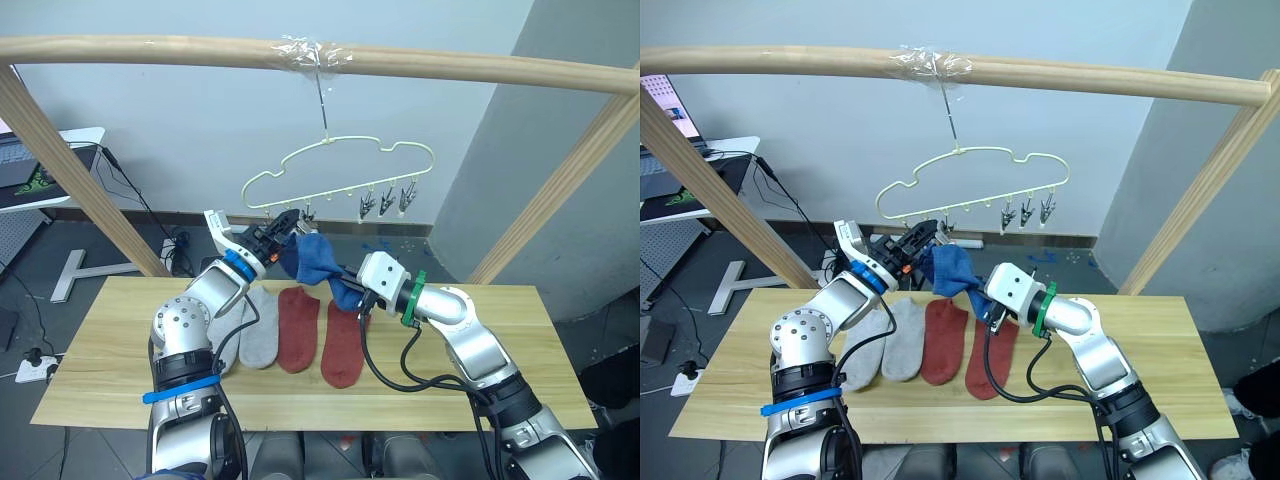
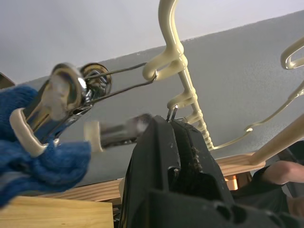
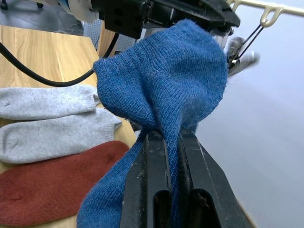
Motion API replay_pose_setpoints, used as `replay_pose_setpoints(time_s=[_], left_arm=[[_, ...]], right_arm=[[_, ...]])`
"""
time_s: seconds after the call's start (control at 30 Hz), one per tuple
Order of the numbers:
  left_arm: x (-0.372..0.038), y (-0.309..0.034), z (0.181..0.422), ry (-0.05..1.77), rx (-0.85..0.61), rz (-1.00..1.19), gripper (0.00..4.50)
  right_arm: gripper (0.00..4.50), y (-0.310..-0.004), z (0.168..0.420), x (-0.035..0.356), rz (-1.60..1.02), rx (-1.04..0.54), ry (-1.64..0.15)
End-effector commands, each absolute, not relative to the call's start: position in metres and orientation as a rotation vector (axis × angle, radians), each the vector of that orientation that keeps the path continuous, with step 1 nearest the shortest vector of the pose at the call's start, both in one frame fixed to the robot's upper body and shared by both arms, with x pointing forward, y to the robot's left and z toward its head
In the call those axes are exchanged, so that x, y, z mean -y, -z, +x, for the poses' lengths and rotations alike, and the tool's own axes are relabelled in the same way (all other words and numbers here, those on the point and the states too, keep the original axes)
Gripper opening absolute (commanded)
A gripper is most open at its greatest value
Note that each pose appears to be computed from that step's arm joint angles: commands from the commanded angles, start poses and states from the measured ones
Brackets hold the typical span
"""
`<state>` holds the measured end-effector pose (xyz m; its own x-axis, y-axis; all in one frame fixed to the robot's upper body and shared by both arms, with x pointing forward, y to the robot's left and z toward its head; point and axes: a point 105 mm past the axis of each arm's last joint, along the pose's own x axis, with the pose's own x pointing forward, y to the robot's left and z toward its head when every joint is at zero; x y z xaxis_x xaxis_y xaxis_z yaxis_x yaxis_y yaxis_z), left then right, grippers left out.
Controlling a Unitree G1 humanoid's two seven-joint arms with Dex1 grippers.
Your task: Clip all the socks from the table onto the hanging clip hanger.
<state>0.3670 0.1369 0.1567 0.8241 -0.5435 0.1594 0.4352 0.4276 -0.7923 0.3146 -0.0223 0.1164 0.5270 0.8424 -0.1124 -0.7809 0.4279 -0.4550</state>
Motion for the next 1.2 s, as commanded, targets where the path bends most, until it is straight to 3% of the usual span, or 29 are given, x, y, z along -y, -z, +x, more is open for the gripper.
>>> replay_pose_setpoints(time_s=[0.03, 0.97, 1.2], left_arm=[[-0.135, -0.168, 0.365, 0.641, -0.096, -0.936, 0.00], [-0.131, -0.174, 0.359, 0.694, -0.068, -0.922, 0.00], [-0.140, -0.172, 0.353, 0.689, -0.068, -0.939, 2.14]], right_arm=[[0.01, -0.125, 0.312, 0.020, -0.445, 0.158, -1.037], [0.01, -0.135, 0.316, 0.012, -0.383, 0.190, -1.012], [0.00, -0.131, 0.316, 0.005, -0.381, 0.179, -1.020]])
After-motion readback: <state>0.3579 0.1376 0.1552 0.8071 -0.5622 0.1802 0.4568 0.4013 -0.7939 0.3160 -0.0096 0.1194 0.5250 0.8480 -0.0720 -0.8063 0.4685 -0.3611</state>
